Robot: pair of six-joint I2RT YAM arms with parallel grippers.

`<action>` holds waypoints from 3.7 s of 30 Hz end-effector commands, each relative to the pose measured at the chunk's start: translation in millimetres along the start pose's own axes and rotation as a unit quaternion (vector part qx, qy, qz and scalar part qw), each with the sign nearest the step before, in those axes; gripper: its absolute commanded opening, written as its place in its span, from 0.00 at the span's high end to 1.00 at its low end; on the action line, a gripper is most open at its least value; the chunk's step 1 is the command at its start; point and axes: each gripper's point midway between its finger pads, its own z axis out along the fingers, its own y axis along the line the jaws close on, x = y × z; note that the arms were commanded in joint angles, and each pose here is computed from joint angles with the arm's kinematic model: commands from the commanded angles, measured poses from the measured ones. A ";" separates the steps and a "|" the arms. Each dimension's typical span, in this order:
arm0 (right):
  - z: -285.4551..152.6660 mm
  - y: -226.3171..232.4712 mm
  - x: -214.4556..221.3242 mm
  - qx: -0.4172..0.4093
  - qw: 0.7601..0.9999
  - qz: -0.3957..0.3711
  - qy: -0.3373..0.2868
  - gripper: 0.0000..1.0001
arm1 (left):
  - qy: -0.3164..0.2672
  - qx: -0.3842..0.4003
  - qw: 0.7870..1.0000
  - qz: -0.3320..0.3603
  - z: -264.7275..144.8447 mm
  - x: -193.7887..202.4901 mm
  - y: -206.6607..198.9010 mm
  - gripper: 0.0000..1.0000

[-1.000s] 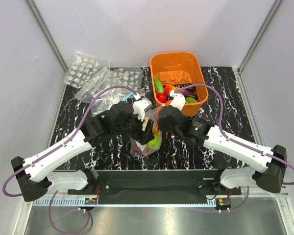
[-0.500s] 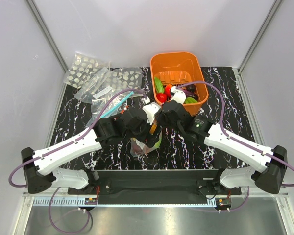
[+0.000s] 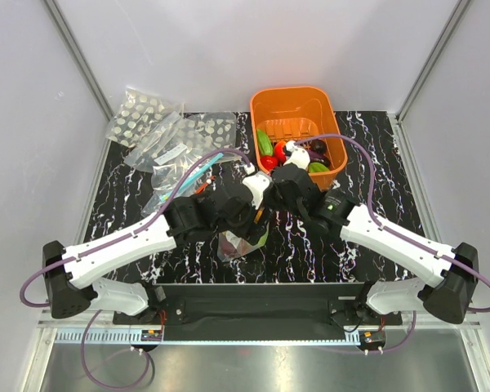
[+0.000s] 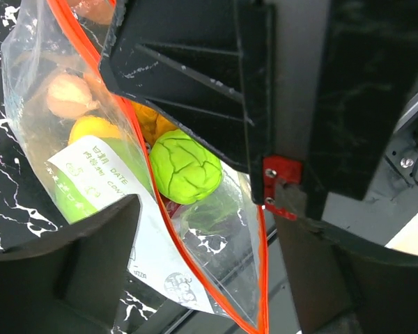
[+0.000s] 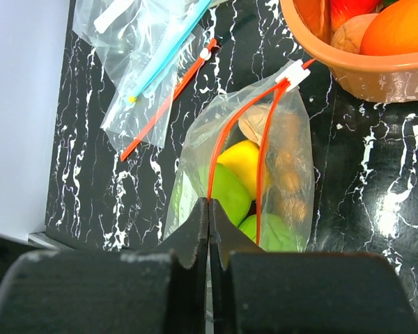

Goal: Place the food in the zip-top bag and seal the zipper
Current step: Adjust the zipper food storage bag at the center of the board, then zip the zipper food storage bag at the center of the board.

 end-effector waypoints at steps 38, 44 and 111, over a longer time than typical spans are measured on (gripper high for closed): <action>4.2 -18.3 -29.0 -0.247 0.937 -0.236 -0.065 0.41 | -0.001 0.000 0.996 -0.090 -29.0 58.8 56.1 1.00; 16.0 -6.9 -31.3 -0.300 0.902 -0.299 -0.084 0.29 | 0.006 0.019 0.996 -0.082 -32.5 64.8 51.1 1.00; -1.6 -5.6 29.9 -0.312 0.873 -0.369 -0.067 0.28 | -0.088 -0.148 0.982 -0.084 -66.0 -5.1 147.3 1.00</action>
